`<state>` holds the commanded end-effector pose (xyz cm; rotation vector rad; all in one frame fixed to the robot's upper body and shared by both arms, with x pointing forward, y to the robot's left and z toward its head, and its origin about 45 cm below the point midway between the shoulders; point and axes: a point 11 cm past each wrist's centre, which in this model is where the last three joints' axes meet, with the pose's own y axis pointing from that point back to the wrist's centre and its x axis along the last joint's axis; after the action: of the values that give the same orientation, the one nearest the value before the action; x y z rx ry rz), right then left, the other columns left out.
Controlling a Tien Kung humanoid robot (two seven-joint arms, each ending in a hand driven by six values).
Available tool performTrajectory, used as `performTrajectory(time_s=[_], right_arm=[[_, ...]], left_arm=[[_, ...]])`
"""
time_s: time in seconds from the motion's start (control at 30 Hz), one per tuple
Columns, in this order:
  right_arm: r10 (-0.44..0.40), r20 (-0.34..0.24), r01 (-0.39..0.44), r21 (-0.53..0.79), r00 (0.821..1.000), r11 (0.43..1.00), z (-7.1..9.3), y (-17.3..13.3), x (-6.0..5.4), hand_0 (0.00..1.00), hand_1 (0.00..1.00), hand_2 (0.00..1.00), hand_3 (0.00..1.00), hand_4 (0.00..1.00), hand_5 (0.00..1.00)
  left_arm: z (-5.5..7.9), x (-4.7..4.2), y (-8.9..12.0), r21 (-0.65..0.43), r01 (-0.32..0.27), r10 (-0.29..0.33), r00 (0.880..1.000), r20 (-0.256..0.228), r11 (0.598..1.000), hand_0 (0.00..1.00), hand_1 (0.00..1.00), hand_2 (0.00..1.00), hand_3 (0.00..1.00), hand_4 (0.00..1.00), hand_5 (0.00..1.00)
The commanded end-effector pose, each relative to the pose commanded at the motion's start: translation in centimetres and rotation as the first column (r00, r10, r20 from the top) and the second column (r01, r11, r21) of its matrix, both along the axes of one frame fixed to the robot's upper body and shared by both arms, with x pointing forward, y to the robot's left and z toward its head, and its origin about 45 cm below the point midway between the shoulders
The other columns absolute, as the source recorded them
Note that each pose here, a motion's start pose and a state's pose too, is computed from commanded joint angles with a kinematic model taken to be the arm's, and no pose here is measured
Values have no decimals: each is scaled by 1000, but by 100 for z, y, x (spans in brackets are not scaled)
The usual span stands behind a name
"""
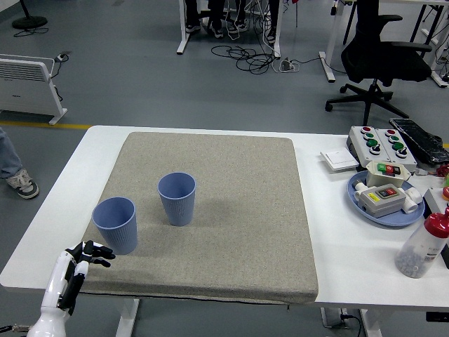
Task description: Push cup pick cup insert cup
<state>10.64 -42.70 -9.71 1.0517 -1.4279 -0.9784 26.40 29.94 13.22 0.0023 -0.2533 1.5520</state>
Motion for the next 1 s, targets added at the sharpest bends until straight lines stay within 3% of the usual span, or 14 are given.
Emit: performTrajectory(time_s=[0.03, 0.07, 0.33, 1.0], right_arm=[[-1, 2, 1, 0, 1000, 1000, 2, 1, 8, 726, 664, 680, 593, 113, 529], [-1, 3, 1, 0, 1000, 1000, 2, 1, 12, 725, 664, 679, 593, 112, 528], [-4, 7, 4, 2, 1000, 1000, 4, 4, 26, 725, 664, 678, 592, 111, 529], [-8, 15, 8, 6, 1000, 1000, 8, 18, 61, 726, 663, 677, 592, 109, 531]], left_arm=[[-6, 23, -20, -6, 6, -6, 1000, -6, 1000, 420, 500, 479, 442, 516, 998], [-9, 35, -29, -10, 9, -9, 1000, -9, 1000, 506, 533, 494, 448, 521, 998], [-73, 147, -78, -28, 26, -28, 998, -50, 999, 528, 539, 503, 450, 527, 998], [-173, 327, -100, -16, 30, -32, 995, -92, 999, 536, 544, 505, 465, 518, 998]])
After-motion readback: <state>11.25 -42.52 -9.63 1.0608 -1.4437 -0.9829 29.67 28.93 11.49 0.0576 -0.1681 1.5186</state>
